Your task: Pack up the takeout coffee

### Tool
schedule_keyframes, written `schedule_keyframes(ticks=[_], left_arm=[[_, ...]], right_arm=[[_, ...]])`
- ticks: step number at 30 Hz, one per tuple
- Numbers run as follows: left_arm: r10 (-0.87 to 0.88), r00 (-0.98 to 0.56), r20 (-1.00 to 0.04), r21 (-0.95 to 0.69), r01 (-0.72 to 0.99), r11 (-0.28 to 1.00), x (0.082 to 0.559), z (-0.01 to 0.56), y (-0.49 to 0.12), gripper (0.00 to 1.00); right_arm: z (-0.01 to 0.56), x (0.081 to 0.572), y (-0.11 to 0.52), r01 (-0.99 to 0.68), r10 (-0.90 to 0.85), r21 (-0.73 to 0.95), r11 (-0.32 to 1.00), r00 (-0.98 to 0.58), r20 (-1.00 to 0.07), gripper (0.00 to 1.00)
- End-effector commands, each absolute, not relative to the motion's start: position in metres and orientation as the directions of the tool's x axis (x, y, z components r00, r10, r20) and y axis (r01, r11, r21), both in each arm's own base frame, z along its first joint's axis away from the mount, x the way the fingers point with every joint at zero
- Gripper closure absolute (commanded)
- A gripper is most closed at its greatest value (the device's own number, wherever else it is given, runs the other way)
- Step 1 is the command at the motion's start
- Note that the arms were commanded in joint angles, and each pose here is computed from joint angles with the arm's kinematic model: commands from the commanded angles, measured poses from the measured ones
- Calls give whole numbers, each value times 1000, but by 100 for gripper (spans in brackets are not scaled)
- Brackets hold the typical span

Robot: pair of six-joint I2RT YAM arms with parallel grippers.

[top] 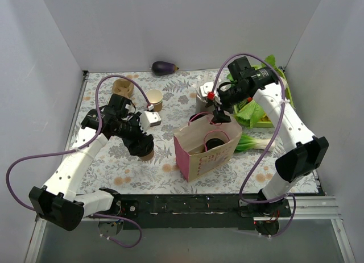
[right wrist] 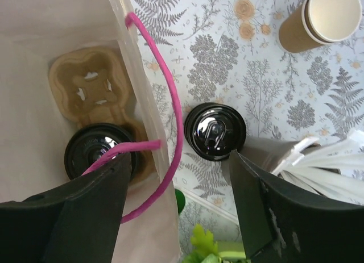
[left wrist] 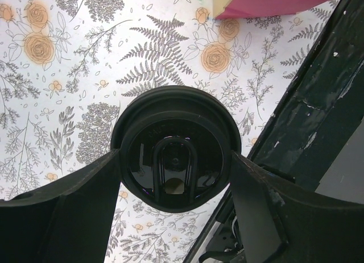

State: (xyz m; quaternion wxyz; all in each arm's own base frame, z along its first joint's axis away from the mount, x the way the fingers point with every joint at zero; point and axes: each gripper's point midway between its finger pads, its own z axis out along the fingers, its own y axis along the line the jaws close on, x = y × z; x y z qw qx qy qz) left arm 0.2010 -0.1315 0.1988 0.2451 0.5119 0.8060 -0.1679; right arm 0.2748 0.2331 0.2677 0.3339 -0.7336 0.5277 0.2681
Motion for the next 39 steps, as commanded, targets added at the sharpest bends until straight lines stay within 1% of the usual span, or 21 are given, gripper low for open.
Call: schedule_keyframes(ticks=[1, 2, 4, 8, 9, 10, 11, 15, 17, 18, 19, 21, 25, 26, 29, 31, 34, 35, 36, 38, 39], left_arm=[[733, -330, -595, 51, 894, 444, 210, 220, -128, 100], [737, -325, -592, 59, 895, 442, 210, 221, -126, 100], [746, -313, -587, 83, 894, 441, 210, 222, -123, 100], [761, -314, -568, 111, 887, 449, 212, 217, -117, 100], [761, -318, -565, 112, 884, 453, 212, 217, -116, 100], [762, -318, -565, 117, 883, 455, 213, 216, -115, 100], [759, -320, -567, 122, 879, 461, 213, 217, -115, 100], [759, -329, -562, 172, 851, 496, 221, 223, -105, 100], [757, -332, -563, 199, 835, 514, 225, 227, -101, 100], [754, -331, -567, 229, 816, 530, 228, 234, -97, 100], [754, -334, -565, 250, 802, 543, 232, 237, -92, 100], [722, -358, -592, 271, 755, 597, 239, 248, -89, 100], [670, -375, -640, 345, 639, 687, 259, 282, -72, 100], [663, -373, -649, 353, 624, 697, 262, 288, -70, 100], [639, -374, -672, 366, 581, 727, 274, 308, -66, 100], [618, -377, -690, 356, 566, 743, 281, 319, -66, 100], [576, -329, -748, 322, 580, 748, 289, 358, -81, 100], [547, -279, -789, 292, 614, 734, 291, 382, -96, 100], [533, -250, -808, 281, 631, 723, 289, 396, -102, 100], [479, -231, -847, 232, 651, 723, 284, 418, -114, 100], [452, -154, -879, 234, 687, 688, 278, 444, -125, 100]], right_arm=[[281, 270, 249, -966, -573, -142, -215, 243, -783, 28], [282, 269, 249, -970, -575, -129, -204, 226, -787, 36], [279, 266, 248, -972, -580, -116, -205, 216, -786, 43], [271, 258, 248, -979, -599, -65, -194, 171, -783, 65], [270, 256, 248, -982, -603, -48, -184, 151, -783, 69], [270, 255, 248, -983, -604, -41, -181, 144, -784, 82], [270, 253, 248, -983, -604, -36, -180, 139, -785, 98], [283, 246, 259, -981, -581, -39, -189, 144, -801, 99], [287, 245, 266, -986, -588, -25, -164, 118, -800, 99], [294, 247, 273, -985, -572, -66, -157, 146, -807, 99], [295, 244, 276, -994, -576, -23, -111, 83, -813, 99], [307, 245, 280, -996, -563, -68, -51, 85, -822, 99], [327, 263, 292, -984, -491, -126, 122, 50, -869, 99], [331, 262, 292, -982, -473, -93, 162, 6, -881, 99], [342, 269, 295, -966, -422, -87, 243, -25, -906, 99], [344, 266, 296, -964, -401, -89, 252, -21, -916, 99], [333, 258, 300, -960, -383, -119, 252, 14, -924, 99], [316, 253, 305, -965, -395, -121, 231, 21, -918, 99], [317, 248, 303, -961, -390, -152, 230, 52, -919, 99], [300, 239, 306, -966, -403, -147, 213, 50, -914, 99], [302, 237, 307, -966, -391, -149, 212, 56, -919, 99]])
